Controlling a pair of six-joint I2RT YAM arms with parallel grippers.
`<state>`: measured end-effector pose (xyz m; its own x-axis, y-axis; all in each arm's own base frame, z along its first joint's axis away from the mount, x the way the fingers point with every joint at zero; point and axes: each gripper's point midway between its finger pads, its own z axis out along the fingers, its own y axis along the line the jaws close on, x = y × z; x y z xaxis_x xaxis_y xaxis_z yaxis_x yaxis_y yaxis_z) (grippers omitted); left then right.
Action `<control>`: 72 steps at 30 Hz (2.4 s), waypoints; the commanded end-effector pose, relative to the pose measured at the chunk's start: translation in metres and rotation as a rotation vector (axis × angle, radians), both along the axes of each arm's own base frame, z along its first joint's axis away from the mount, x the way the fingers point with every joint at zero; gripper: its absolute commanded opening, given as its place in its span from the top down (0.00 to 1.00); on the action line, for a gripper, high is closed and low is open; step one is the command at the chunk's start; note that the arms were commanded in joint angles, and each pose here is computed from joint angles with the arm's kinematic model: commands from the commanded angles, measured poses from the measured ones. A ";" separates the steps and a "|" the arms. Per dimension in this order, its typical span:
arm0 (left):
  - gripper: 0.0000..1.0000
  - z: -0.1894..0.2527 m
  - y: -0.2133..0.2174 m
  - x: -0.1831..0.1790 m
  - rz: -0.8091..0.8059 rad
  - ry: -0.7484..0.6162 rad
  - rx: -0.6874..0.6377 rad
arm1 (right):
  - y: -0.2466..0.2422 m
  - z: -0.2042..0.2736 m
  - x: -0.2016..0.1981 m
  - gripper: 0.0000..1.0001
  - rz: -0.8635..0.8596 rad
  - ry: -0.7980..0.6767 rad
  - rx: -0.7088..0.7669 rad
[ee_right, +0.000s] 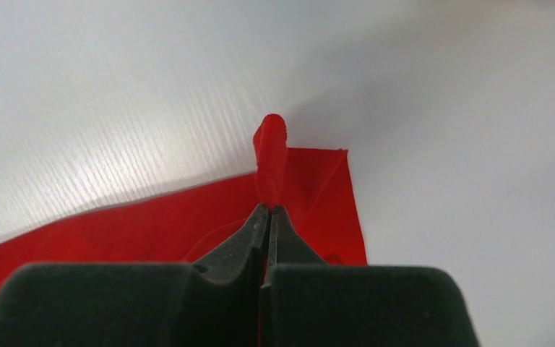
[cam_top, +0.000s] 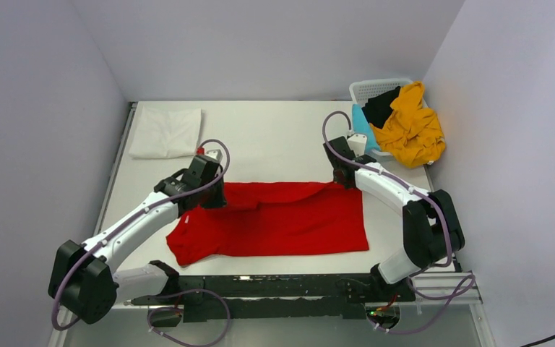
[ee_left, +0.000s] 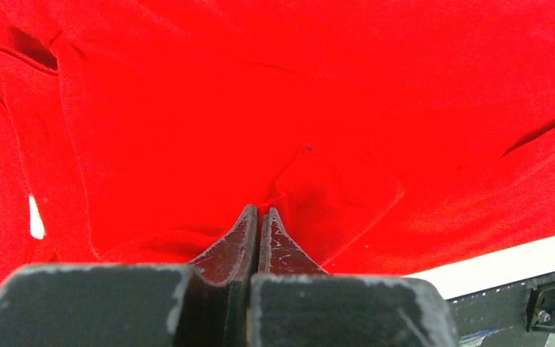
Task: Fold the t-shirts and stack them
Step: Fold the other side of the tshirt into a rectangle, then rotate the tshirt 90 degrees
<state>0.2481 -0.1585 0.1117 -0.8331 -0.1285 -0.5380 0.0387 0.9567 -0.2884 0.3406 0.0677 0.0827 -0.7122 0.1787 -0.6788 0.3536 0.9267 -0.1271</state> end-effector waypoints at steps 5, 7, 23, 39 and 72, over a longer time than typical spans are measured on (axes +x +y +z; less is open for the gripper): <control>1.00 0.005 0.003 -0.032 -0.009 0.038 -0.028 | 0.004 0.015 -0.010 1.00 0.057 -0.058 -0.025; 1.00 -0.001 0.003 -0.040 -0.015 0.067 -0.032 | 0.002 0.016 -0.015 1.00 0.061 -0.057 -0.040; 0.90 -0.052 0.002 -0.084 -0.079 0.236 -0.041 | -0.016 -0.016 -0.066 0.85 0.010 0.071 -0.084; 0.00 0.025 -0.008 -0.027 -0.027 -0.086 -0.120 | 0.044 0.043 -0.071 0.00 0.228 -0.209 0.352; 0.00 -0.056 -0.189 0.326 -0.147 -0.053 -0.454 | 0.183 -0.050 -0.221 0.00 0.802 0.470 0.868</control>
<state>0.5553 -0.2970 0.0579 -0.8296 -0.2747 -0.4860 0.0798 0.8033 -0.5902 0.1985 0.2390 0.0389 -0.9013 -0.0055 -0.4332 -0.2742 0.7814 0.5605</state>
